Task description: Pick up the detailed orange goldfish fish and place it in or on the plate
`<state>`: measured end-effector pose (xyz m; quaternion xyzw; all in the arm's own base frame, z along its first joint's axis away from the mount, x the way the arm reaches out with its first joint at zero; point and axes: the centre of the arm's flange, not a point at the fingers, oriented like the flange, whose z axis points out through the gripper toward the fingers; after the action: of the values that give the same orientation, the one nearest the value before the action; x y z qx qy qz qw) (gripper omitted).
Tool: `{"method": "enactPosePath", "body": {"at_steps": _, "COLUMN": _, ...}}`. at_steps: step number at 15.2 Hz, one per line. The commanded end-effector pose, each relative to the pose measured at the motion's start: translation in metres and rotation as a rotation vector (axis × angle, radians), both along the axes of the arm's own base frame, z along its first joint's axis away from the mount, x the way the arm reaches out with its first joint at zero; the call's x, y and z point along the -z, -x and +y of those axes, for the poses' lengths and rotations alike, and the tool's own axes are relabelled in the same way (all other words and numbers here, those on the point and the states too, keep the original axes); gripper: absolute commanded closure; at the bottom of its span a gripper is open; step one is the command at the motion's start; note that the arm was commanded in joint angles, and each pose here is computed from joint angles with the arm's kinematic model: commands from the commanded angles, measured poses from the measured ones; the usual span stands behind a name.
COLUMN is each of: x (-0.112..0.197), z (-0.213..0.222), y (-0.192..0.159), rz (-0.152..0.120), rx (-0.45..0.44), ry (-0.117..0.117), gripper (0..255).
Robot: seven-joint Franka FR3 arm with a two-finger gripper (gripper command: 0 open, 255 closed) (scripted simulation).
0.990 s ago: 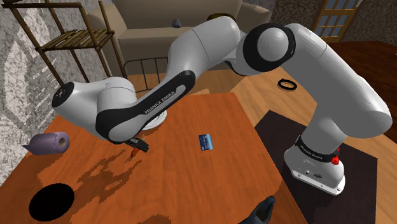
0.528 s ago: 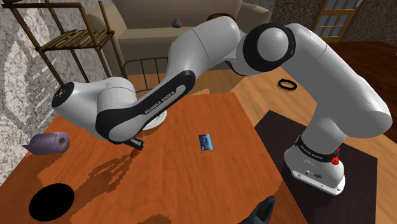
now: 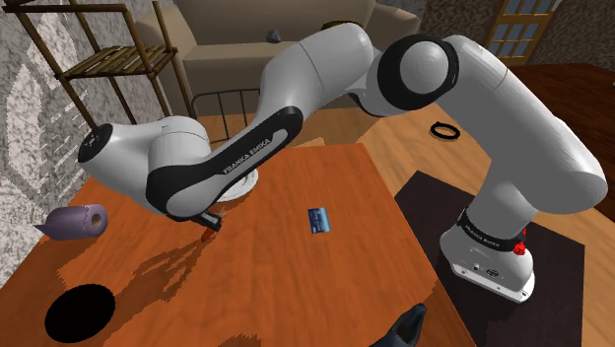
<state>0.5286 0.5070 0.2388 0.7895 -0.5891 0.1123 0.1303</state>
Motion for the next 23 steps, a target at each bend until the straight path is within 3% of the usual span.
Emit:
{"method": "enactPosePath", "body": {"at_steps": 1, "x": -0.01, "z": 0.0, "y": 0.001, "rz": 0.0, "rx": 0.0, "ry": 0.0, "gripper": 255}}
{"method": "enactPosePath", "body": {"at_steps": 15, "x": -0.083, "z": 0.0, "y": 0.001, "rz": 0.0, "rx": 0.0, "ry": 0.0, "gripper": 255}}
{"method": "enactPosePath", "body": {"at_steps": 23, "x": -0.081, "z": -0.071, "y": -0.078, "rz": 0.0, "rx": 0.0, "ry": 0.0, "gripper": 255}}
